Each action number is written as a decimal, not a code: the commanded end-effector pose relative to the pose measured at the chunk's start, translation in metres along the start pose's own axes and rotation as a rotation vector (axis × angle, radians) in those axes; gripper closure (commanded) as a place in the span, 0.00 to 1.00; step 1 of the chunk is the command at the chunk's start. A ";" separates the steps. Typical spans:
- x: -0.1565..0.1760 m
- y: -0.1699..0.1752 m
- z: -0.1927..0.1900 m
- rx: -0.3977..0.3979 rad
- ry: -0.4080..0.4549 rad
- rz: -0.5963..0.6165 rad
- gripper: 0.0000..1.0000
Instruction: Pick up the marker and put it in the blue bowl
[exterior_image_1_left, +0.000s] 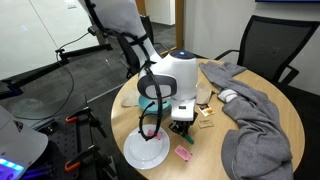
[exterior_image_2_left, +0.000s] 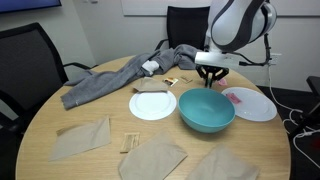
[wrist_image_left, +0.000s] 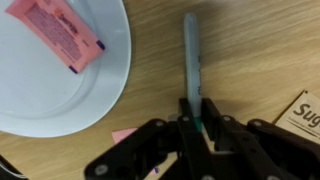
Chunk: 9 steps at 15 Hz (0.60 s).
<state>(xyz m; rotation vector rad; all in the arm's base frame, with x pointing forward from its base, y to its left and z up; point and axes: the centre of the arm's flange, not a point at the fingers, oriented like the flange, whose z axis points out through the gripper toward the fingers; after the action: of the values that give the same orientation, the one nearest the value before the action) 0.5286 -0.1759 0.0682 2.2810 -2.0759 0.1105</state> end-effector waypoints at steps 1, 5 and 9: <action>-0.001 -0.005 -0.003 0.002 0.017 0.020 1.00; 0.009 0.006 -0.045 0.043 0.013 0.011 0.96; 0.022 0.017 -0.113 0.110 0.035 -0.068 0.96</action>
<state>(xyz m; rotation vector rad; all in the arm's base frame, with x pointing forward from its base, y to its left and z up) 0.5349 -0.1907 0.1176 2.3063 -2.0782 0.2120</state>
